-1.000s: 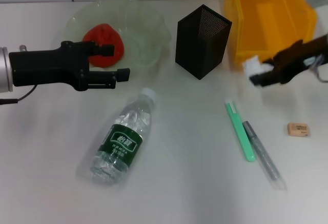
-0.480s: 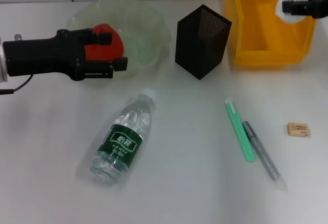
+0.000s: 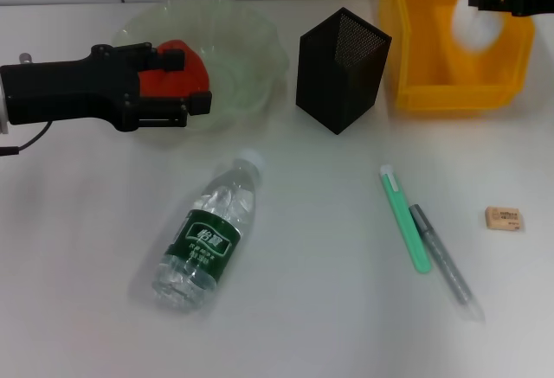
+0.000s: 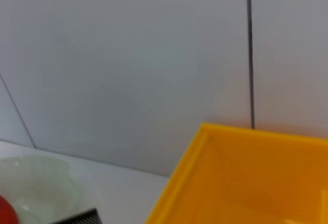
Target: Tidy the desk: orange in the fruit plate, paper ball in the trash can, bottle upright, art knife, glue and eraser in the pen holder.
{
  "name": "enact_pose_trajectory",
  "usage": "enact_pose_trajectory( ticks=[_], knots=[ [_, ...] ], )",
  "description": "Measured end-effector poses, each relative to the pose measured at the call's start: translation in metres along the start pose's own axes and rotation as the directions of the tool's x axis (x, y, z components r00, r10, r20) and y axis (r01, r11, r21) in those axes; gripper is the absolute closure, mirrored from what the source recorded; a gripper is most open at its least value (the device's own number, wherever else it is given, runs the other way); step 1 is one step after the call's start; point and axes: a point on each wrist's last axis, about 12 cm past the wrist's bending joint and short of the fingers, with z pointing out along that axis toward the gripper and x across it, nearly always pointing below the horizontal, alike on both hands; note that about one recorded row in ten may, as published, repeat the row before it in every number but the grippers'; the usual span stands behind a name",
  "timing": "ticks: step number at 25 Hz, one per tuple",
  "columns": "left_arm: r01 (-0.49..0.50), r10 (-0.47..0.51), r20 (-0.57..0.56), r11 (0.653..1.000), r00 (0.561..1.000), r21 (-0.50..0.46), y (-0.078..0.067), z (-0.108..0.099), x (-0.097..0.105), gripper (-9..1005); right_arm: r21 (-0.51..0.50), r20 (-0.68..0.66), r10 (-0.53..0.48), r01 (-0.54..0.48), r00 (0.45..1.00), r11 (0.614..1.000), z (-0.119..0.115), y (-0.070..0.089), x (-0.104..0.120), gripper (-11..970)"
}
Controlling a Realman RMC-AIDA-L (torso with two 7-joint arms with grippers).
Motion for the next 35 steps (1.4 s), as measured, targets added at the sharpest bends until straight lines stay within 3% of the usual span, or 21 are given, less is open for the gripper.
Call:
enact_pose_trajectory(
  ticks=[7, 11, 18, 21, 25, 26, 31, 35],
  knots=[
    [0.019, -0.019, -0.013, 1.000, 1.000, -0.002, 0.000, -0.003, -0.002, 224, -0.074, 0.089, 0.026, -0.019, 0.996, 0.997, -0.011, 0.001, 0.008, 206],
    [0.054, -0.054, -0.019, 0.999, 0.998, -0.001, -0.001, -0.006, -0.005, 227, -0.164, 0.150, 0.017, 0.008, 0.989, 0.986, -0.035, 0.003, 0.024, 191],
    [0.214, -0.221, -0.146, 0.975, 0.964, -0.058, 0.000, -0.004, -0.014, 232, -0.403, 0.227, -0.069, 0.158, 0.971, 0.901, -0.092, 0.013, 0.086, 191],
    [0.326, -0.349, -0.249, 0.937, 0.904, -0.127, -0.005, 0.009, -0.028, 235, -0.446, 0.267, -0.047, 0.167, 0.962, 0.879, -0.104, 0.015, 0.121, 191],
    [0.355, -0.387, -0.284, 0.921, 0.877, -0.160, -0.010, 0.015, -0.038, 238, -0.445, 0.274, -0.035, 0.159, 0.961, 0.881, -0.104, 0.014, 0.134, 191],
    [0.377, -0.413, -0.322, 0.910, 0.852, -0.172, -0.019, 0.023, -0.053, 239, -0.445, 0.275, -0.031, 0.156, 0.961, 0.882, -0.103, 0.014, 0.139, 191],
    [0.412, -0.444, -0.376, 0.896, 0.813, -0.168, -0.029, 0.043, -0.073, 243, -0.449, 0.290, -0.043, 0.175, 0.956, 0.876, -0.099, 0.016, 0.146, 191],
    [0.419, -0.452, -0.389, 0.892, 0.803, -0.171, -0.030, 0.048, -0.077, 246, -0.448, 0.297, -0.058, 0.193, 0.953, 0.873, -0.098, 0.016, 0.146, 191]
  ],
)
